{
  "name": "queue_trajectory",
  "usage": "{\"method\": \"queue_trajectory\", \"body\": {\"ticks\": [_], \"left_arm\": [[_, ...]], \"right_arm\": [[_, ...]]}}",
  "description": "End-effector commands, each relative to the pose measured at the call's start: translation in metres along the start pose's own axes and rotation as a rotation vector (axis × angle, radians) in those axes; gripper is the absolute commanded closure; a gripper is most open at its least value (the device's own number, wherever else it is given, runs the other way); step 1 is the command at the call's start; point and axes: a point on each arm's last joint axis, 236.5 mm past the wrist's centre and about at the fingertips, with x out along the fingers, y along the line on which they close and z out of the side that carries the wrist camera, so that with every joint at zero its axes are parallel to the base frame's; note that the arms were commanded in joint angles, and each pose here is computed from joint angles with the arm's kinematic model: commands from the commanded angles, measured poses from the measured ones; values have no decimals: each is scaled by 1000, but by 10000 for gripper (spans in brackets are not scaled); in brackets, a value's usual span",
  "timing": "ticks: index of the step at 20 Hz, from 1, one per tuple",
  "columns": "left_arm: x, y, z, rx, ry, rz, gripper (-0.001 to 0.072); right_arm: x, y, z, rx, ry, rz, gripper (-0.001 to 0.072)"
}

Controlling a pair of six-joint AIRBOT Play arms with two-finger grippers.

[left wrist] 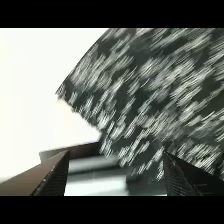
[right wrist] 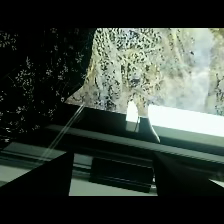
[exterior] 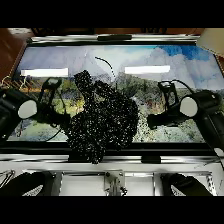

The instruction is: Fold the shirts.

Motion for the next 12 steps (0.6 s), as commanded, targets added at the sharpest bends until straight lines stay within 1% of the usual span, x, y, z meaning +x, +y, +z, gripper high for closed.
{"method": "queue_trajectory", "body": {"ticks": [1,2,4,5,9,12], "left_arm": [[53,-1,-69,-133,138,-127,-13],[69,-18,-82,-188,157,-211,-13],[84,-55,-91,-246,172,-356,-13],[86,-68,-89,-252,166,-395,-13],[79,-120,-67,-202,57,-517,-13],[78,-154,-67,-116,4,-551,-13]], "right_arm": [[30,7,5,-29,76,20,57],[38,7,12,-26,69,21,57],[55,11,24,-9,62,35,57],[64,16,28,0,66,52,57],[99,23,47,22,57,81,57],[113,8,53,70,70,82,58]]}}
